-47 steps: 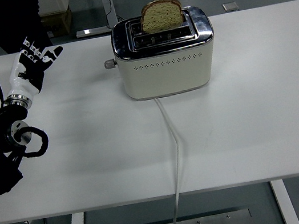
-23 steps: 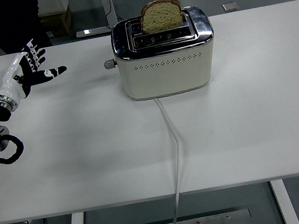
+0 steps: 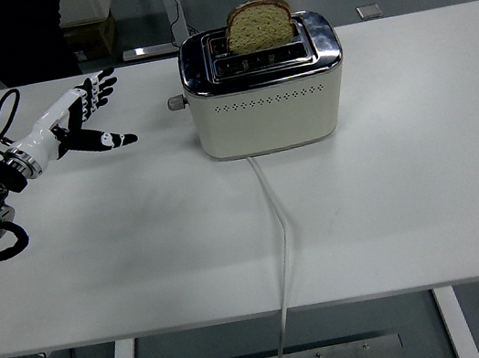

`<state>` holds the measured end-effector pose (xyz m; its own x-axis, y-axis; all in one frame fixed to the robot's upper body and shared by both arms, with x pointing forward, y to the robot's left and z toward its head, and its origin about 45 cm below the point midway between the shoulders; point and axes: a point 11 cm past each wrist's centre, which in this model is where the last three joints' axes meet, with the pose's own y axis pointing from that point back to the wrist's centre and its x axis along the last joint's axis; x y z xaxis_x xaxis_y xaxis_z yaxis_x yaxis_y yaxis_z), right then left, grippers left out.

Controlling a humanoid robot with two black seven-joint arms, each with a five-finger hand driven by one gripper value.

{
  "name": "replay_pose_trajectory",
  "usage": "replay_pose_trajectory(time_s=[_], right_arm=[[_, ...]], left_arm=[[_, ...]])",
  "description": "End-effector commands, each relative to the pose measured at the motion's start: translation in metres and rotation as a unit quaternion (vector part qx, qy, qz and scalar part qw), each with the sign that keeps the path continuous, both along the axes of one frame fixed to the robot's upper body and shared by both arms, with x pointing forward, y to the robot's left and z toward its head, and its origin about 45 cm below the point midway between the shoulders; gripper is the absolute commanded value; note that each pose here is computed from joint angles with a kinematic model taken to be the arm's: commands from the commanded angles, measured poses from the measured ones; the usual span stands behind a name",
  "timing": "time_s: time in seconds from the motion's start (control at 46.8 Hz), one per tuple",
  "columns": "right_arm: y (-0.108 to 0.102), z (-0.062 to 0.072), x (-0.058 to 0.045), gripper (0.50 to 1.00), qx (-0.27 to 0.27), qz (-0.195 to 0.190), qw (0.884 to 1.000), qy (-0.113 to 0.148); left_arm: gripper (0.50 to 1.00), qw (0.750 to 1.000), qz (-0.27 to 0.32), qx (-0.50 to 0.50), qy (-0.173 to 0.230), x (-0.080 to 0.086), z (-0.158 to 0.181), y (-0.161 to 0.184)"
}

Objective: Press down toaster

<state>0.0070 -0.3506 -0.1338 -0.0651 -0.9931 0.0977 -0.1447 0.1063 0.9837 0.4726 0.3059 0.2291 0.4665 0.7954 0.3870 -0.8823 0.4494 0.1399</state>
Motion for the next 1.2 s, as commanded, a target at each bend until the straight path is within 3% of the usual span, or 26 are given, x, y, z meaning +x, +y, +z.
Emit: replay_pose_trajectory(time_s=[0.0, 0.214, 0.62, 1.175], right_arm=[[0.000, 0.000, 0.000, 1.000, 0.000, -0.001, 1.000, 0.000], [0.000, 0.000, 0.000, 1.000, 0.000, 0.001, 1.000, 0.000], [0.000, 0.000, 0.000, 1.000, 0.000, 0.001, 1.000, 0.000], [0.000, 0.000, 0.000, 1.000, 0.000, 0.000, 1.000, 0.000]], left_arm=[[1.000, 0.999, -0.028, 0.029, -0.002, -0.006, 0.001, -0.004], [1.000, 0.992, -0.068, 0.107, 0.001, -0.016, -0.005, -0.002], [1.000, 0.990, -0.078, 0.112, -0.021, -0.005, 0.016, -0.013], [1.000, 0.979, -0.119, 0.166, -0.010, -0.012, 0.001, -0.025]])
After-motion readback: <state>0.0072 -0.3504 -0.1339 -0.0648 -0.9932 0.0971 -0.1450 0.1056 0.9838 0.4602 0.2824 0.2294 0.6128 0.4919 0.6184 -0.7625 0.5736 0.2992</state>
